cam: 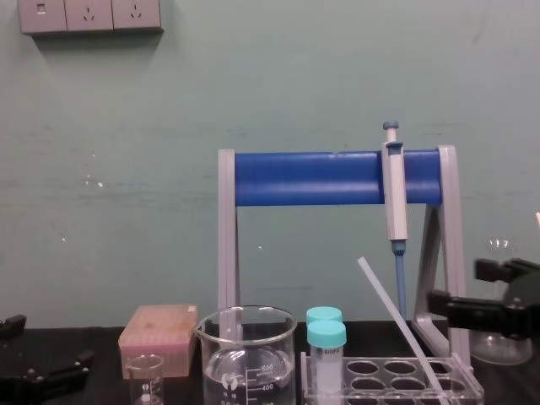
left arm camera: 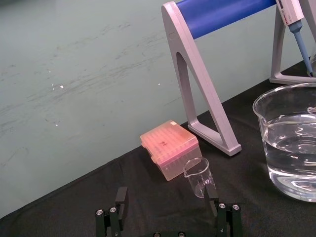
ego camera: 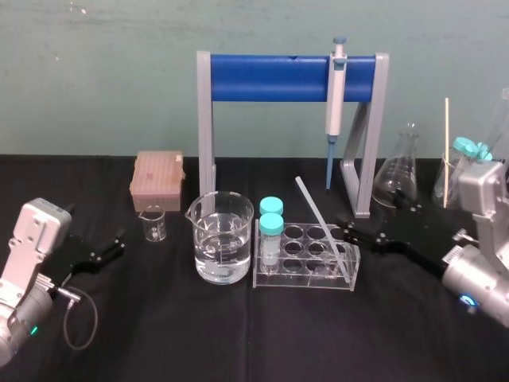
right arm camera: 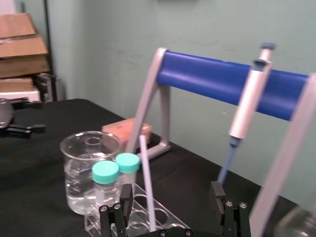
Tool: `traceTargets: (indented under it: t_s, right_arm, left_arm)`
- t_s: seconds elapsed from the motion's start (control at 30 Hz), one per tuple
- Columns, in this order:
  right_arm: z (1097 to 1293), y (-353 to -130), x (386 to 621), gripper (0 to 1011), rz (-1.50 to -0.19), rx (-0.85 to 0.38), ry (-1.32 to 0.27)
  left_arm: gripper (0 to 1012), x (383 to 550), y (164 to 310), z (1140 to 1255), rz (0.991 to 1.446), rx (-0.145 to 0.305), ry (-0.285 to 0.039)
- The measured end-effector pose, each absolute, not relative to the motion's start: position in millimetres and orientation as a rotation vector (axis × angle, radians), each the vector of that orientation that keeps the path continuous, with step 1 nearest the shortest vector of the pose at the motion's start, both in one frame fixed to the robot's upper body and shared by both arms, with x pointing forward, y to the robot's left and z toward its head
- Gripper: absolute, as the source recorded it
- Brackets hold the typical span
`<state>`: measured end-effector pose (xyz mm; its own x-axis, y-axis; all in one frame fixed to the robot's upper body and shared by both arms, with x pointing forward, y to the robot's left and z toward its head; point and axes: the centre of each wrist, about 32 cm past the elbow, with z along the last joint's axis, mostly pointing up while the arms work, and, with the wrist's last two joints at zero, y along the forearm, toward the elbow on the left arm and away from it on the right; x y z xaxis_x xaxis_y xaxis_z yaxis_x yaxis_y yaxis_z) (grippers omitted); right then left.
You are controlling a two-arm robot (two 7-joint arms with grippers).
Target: Pick up the stirring rod with one hand, then place it down.
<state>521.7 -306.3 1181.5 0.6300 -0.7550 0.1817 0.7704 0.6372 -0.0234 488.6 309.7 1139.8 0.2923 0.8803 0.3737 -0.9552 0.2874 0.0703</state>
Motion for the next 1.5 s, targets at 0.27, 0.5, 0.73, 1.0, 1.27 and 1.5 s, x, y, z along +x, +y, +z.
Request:
traceTargets:
  t_s: [0.27,0.5,0.73,1.0,1.27,1.5]
  right_arm:
    - [1190.3,-299,541,1003,-0.794,-0.132,-0.17]
    - [1194.4,-295,559,1003,-0.729,-0.162,-0.175]
    - [1195.7,-293,573,1003,-0.694,-0.176,-0.15]
    - [1193.4,-291,591,1003,-0.649,-0.176,-0.084]
    - [1191.4,-288,602,1003,-0.618,-0.186,-0.062]
    - [1187.3,-284,607,1003,-0.604,-0.194,-0.062]
  left_arm:
    - [1000,488.6,309.7,1139.8,1.248,0.305,-0.285]
    - [1000,488.6,309.7,1139.8,1.248,0.305,-0.285]
    - [1000,488.6,309.7,1139.8,1.248,0.305,-0.285]
    - [1000,488.6,309.7,1139.8,1.248,0.304,-0.285]
    - [1000,488.6,309.6,1139.8,1.248,0.304,-0.285]
    - [1000,488.6,309.7,1139.8,1.248,0.304,-0.285]
